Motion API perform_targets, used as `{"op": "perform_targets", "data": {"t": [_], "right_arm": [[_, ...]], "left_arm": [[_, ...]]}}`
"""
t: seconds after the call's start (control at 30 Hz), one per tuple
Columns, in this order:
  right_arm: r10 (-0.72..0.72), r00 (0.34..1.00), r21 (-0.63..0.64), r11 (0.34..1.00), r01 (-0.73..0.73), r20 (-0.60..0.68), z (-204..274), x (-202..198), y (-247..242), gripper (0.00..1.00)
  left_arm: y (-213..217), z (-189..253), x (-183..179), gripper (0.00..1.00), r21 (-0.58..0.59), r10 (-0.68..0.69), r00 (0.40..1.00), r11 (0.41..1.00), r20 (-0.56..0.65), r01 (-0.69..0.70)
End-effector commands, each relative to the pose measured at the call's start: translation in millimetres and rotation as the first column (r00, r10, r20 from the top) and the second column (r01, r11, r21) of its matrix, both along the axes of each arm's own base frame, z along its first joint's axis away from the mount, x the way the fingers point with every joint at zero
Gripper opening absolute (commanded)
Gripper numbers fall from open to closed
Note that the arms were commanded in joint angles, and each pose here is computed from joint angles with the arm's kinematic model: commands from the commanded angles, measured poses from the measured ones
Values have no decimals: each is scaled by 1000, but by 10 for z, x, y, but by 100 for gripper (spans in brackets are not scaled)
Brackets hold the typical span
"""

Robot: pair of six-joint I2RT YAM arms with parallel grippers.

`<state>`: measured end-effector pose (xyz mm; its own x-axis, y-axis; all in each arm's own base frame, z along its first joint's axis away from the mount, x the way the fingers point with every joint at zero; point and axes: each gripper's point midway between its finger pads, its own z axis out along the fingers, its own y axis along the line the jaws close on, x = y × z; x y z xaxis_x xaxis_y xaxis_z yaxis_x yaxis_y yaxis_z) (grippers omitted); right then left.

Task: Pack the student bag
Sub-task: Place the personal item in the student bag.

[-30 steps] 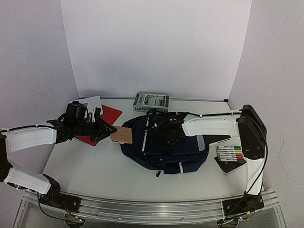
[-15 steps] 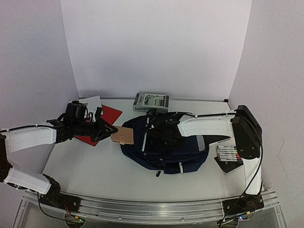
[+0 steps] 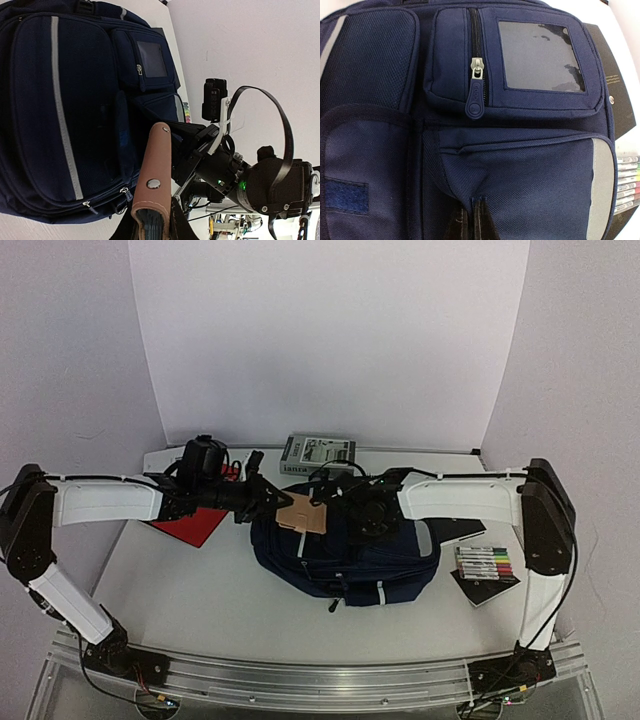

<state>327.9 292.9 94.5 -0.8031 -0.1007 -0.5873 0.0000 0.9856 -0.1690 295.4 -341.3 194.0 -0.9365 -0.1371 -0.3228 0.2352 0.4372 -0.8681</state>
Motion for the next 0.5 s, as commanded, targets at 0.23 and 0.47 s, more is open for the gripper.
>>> {"op": "perform_targets", "data": {"t": [0.23, 0.47], "right_arm": [[-6, 996, 247, 969, -17, 92, 509, 64, 153, 0], [-11, 994, 300, 954, -22, 107, 636, 49, 177, 0]], "left_arm": [[-571, 282, 264, 0, -190, -86, 995, 977, 49, 93], [-697, -34, 461, 0, -144, -54, 999, 988, 2, 54]]}}
